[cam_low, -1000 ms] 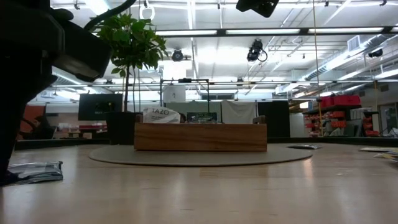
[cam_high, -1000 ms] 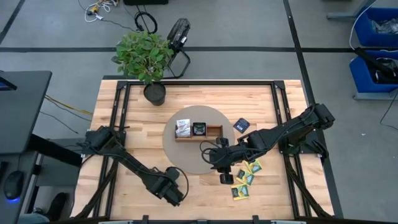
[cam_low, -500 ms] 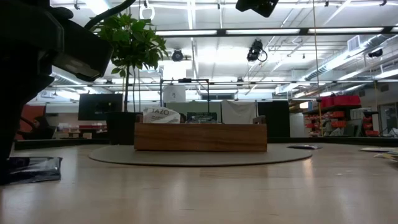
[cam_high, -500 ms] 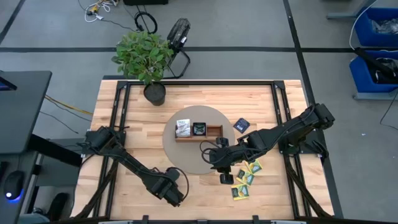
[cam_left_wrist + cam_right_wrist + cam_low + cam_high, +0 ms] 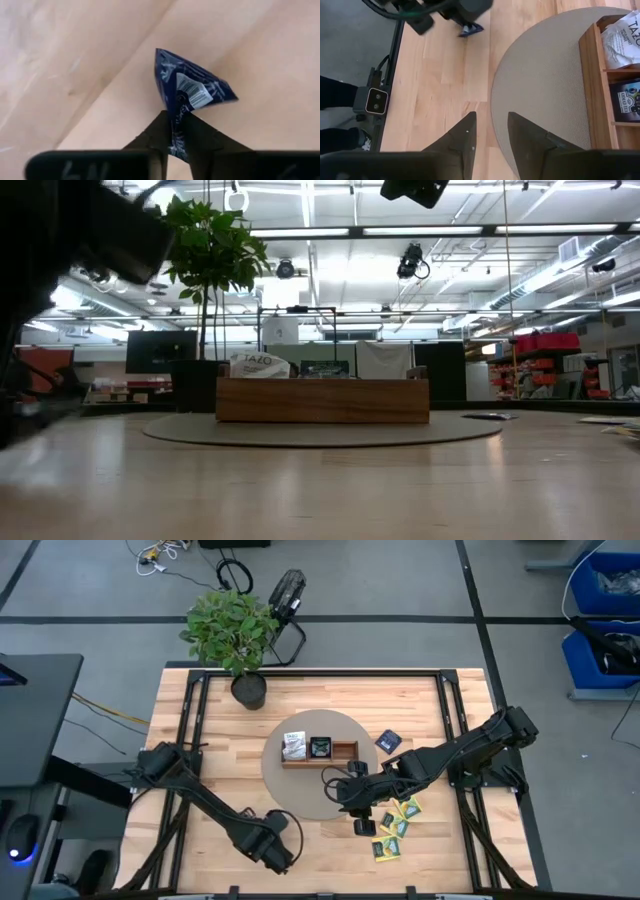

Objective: Pick & Place Tea
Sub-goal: Put the blue tea bag into the middle section of the wooden organizer

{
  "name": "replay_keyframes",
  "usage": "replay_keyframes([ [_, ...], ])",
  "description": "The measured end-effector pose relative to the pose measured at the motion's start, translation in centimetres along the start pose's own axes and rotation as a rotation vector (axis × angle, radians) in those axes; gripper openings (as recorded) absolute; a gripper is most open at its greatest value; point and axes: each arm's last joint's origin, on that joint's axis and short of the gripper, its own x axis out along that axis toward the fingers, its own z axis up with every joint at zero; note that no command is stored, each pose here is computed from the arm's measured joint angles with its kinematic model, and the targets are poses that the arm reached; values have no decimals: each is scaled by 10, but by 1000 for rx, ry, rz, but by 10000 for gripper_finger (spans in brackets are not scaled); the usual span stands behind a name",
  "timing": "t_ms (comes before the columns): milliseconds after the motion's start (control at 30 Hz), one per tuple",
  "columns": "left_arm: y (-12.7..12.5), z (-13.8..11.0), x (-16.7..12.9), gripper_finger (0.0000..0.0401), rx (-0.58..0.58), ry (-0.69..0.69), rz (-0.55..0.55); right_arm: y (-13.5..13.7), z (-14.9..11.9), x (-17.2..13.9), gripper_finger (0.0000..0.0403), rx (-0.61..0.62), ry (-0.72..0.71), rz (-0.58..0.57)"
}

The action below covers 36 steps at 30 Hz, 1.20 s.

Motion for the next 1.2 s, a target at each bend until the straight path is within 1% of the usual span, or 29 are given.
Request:
replay_keyframes([
  [167, -6, 4, -25, 18, 49, -48, -70, 0, -1, 0, 121, -1, 7, -2],
  [267, -8, 8, -43, 8, 65, -118, -112, 0, -1, 0, 121, -1, 7, -2],
  [333, -8, 11, -57, 7, 62, -194, -127, 0, 0, 0, 121, 0, 1, 0],
  [433, -4, 16, -80, 10, 50, -347, -147, -1, 2, 0, 121, 4, -15, 3],
  [567, 8, 20, -115, 14, 22, -627, -156, -4, 6, -1, 121, 21, -40, 16],
  [667, 15, 18, -135, 14, 63, -819, -130, -9, 15, -6, 121, 43, -95, 114],
  [833, 16, 6, -159, 15, 159, -1038, -107, -21, 29, -25, 121, 62, -218, 194],
  [933, 14, -3, -170, 15, 161, -1176, -83, -32, 38, -37, 121, 66, -292, 215],
  [1033, 11, -11, -181, 14, 122, -1307, -60, -44, 47, -45, 121, 81, -372, 255],
  [1100, 8, -14, -187, 11, 95, -1382, -27, -51, 54, -51, 121, 95, -425, 320],
  [1133, 7, -16, -191, 10, 81, -1409, -15, -53, 59, -54, 121, 96, -474, 366],
  [1200, 5, -17, -198, 9, 41, -1441, -18, -54, 68, -61, 121, 96, -551, 461],
])
